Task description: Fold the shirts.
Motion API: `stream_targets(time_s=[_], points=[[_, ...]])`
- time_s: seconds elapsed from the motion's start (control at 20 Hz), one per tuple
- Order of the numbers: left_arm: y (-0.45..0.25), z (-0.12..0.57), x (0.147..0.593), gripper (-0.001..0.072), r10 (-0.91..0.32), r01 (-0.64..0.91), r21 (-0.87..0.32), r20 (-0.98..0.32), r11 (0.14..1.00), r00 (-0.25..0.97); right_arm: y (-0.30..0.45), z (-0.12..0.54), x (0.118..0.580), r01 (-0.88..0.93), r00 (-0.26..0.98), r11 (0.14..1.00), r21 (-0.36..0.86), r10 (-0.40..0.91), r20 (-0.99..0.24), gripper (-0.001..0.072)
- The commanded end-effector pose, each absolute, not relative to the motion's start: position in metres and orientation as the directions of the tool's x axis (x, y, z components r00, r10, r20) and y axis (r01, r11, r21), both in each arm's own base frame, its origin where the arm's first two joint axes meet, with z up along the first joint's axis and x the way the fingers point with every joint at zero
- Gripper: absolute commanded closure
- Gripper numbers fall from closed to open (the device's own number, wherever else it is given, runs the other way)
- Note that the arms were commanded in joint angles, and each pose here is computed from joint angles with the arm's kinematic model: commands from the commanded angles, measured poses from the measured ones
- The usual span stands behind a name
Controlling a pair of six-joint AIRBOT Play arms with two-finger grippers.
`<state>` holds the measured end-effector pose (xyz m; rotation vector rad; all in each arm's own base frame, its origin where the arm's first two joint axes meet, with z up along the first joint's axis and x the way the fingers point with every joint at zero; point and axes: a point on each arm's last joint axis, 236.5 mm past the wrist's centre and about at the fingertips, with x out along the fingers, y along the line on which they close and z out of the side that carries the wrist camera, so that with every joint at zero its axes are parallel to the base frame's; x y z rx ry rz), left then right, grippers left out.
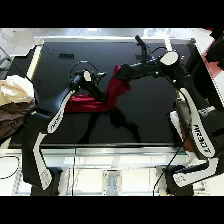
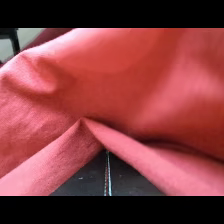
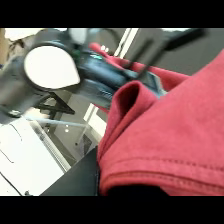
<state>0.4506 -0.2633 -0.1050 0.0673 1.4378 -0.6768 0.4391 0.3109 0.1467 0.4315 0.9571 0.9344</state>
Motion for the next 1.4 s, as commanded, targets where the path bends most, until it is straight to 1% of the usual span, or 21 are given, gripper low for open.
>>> stream_targets(time_s=[0.0,0.05,0.15,0.2,0.25,0.4,0.5,0.55,0.65,0.7,0.75,0.8,0.9,0.95,1.0,1.05,1.1,1.2,1.25,1.35], points=[[-0.237,-0.084,0.465,0.0697,-0.374,0.449,-0.32,-0.927,0.834,0.034,0.347,0.15,0.429,-0.501,0.236,0.531,0.683,0.843,-0.483,0.0694],[-0.215,-0.068,0.471,0.0698,-0.344,0.444,-0.282,-0.937,0.851,0.062,0.357,0.15,0.427,-0.508,0.236,0.525,0.683,0.847,-0.476,0.0694],[-0.15,-0.04,0.476,0.0698,-0.223,0.417,-0.161,-0.969,0.894,0.103,0.379,0.155,0.424,-0.534,0.244,0.508,0.676,0.858,-0.452,0.0694],[-0.117,-0.027,0.475,0.0698,-0.162,0.391,-0.105,-0.98,0.914,0.114,0.395,0.161,0.424,-0.552,0.254,0.495,0.671,0.866,-0.431,0.0694],[-0.087,-0.012,0.474,0.0698,-0.127,0.353,-0.075,-0.984,0.932,0.126,0.41,0.166,0.424,-0.57,0.265,0.484,0.664,0.873,-0.409,0.0694],[-0.027,0.033,0.475,0.0698,-0.119,0.236,-0.067,-0.97,0.969,0.213,0.47,0.169,0.421,-0.604,0.28,0.442,0.663,0.897,-0.343,0.0694],[0.0,0.055,0.474,0.0698,-0.122,0.178,-0.076,-0.956,0.981,0.265,0.512,0.156,0.415,-0.612,0.303,0.431,0.664,0.902,-0.307,0.0689],[0.011,0.064,0.473,0.0698,-0.115,0.156,-0.073,-0.951,0.985,0.286,0.531,0.146,0.413,-0.609,0.326,0.435,0.664,0.9,-0.29,0.0604],[0.028,0.078,0.47,0.0698,-0.1,0.121,-0.064,-0.943,0.991,0.318,0.552,0.124,0.402,-0.555,0.322,0.436,0.708,0.898,-0.3,0.0118],[0.035,0.084,0.468,0.0698,-0.094,0.107,-0.061,-0.939,0.992,0.331,0.555,0.116,0.397,-0.548,0.303,0.437,0.713,0.899,-0.317,0.0093],[0.039,0.089,0.467,0.0698,-0.09,0.099,-0.059,-0.935,0.993,0.342,0.554,0.112,0.396,-0.559,0.297,0.445,0.699,0.895,-0.333,0.0094],[0.041,0.093,0.466,0.0698,-0.087,0.094,-0.057,-0.933,0.994,0.35,0.548,0.114,0.405,-0.564,0.314,0.457,0.688,0.889,-0.332,0.0098],[0.041,0.099,0.465,0.0698,-0.085,0.095,-0.054,-0.929,0.994,0.361,0.522,0.124,0.437,-0.561,0.358,0.484,0.672,0.874,-0.33,0.0099],[0.04,0.1,0.465,0.0698,-0.085,0.097,-0.053,-0.927,0.994,0.364,0.5,0.127,0.454,-0.559,0.361,0.502,0.66,0.864,-0.351,0.0099],[0.04,0.102,0.465,0.0698,-0.084,0.097,-0.052,-0.926,0.994,0.368,0.475,0.123,0.467,-0.563,0.351,0.531,0.633,0.847,-0.399,0.01],[0.04,0.102,0.465,0.0698,-0.084,0.097,-0.052,-0.926,0.994,0.369,0.442,0.113,0.48,-0.555,0.336,0.576,0.601,0.815,-0.471,0.0105],[0.04,0.103,0.464,0.0698,-0.084,0.097,-0.052,-0.926,0.994,0.369,0.403,0.095,0.494,-0.507,0.33,0.638,0.58,0.765,-0.553,0.0131],[0.04,0.103,0.464,0.0698,-0.084,0.097,-0.052,-0.926,0.994,0.369,0.326,0.054,0.518,-0.352,0.336,0.766,0.537,0.639,-0.692,0.015],[0.04,0.103,0.465,0.0698,-0.084,0.098,-0.052,-0.925,0.994,0.37,0.298,0.036,0.524,-0.271,0.33,0.802,0.532,0.597,-0.731,0.0149],[0.041,0.104,0.469,0.0698,-0.082,0.093,-0.049,-0.919,0.994,0.386,0.27,-0.001,0.527,-0.139,0.289,0.817,0.56,0.574,-0.766,0.0149]])
